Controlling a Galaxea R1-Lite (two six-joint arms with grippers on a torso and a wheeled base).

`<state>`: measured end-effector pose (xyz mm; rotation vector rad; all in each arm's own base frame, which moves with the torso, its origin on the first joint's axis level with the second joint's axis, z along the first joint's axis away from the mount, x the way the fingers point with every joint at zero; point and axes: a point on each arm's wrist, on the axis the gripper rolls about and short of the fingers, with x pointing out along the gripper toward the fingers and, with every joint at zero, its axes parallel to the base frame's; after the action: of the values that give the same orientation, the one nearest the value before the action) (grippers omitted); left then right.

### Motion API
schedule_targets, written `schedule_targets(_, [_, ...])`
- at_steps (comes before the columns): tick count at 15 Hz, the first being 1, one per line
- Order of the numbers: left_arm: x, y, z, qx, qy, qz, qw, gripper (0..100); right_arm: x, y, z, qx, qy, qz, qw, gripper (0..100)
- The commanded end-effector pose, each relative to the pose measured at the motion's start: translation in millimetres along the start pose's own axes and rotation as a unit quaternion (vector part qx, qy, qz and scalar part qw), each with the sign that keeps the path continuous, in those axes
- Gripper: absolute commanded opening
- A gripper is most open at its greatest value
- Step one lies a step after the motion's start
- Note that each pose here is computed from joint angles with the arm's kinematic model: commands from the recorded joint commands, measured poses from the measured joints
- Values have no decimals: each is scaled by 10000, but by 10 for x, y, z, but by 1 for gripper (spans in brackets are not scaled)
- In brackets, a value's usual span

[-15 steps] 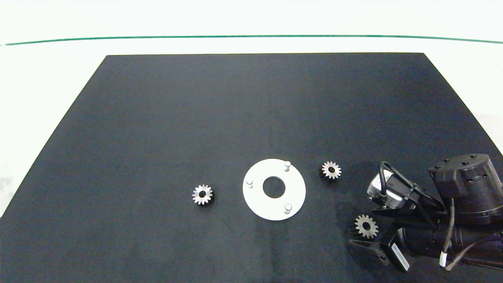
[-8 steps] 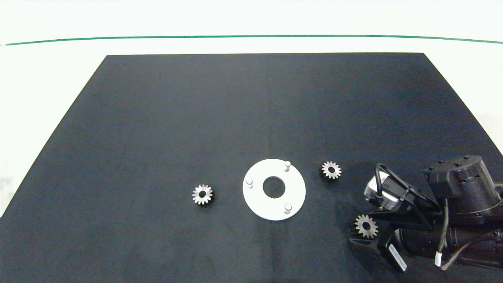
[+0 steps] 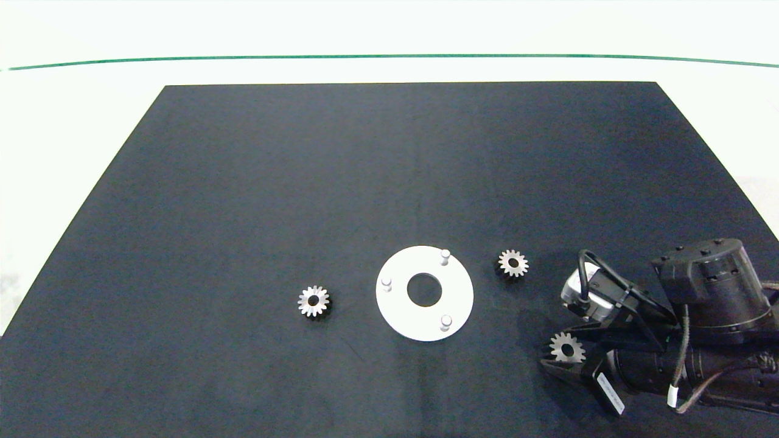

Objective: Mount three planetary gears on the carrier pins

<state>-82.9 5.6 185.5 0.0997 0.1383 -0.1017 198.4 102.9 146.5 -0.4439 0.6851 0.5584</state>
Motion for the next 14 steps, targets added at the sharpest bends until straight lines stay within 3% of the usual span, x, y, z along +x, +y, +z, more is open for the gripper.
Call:
schedule_targets(1, [-1, 0, 0, 2, 14, -1, 10000, 100, 3, 4, -1, -15, 5, 10, 10000, 49])
schedule_targets(14, [-32, 1, 29, 3, -70, 14, 10000, 100, 0, 10, -22, -22, 34, 18, 10000, 24])
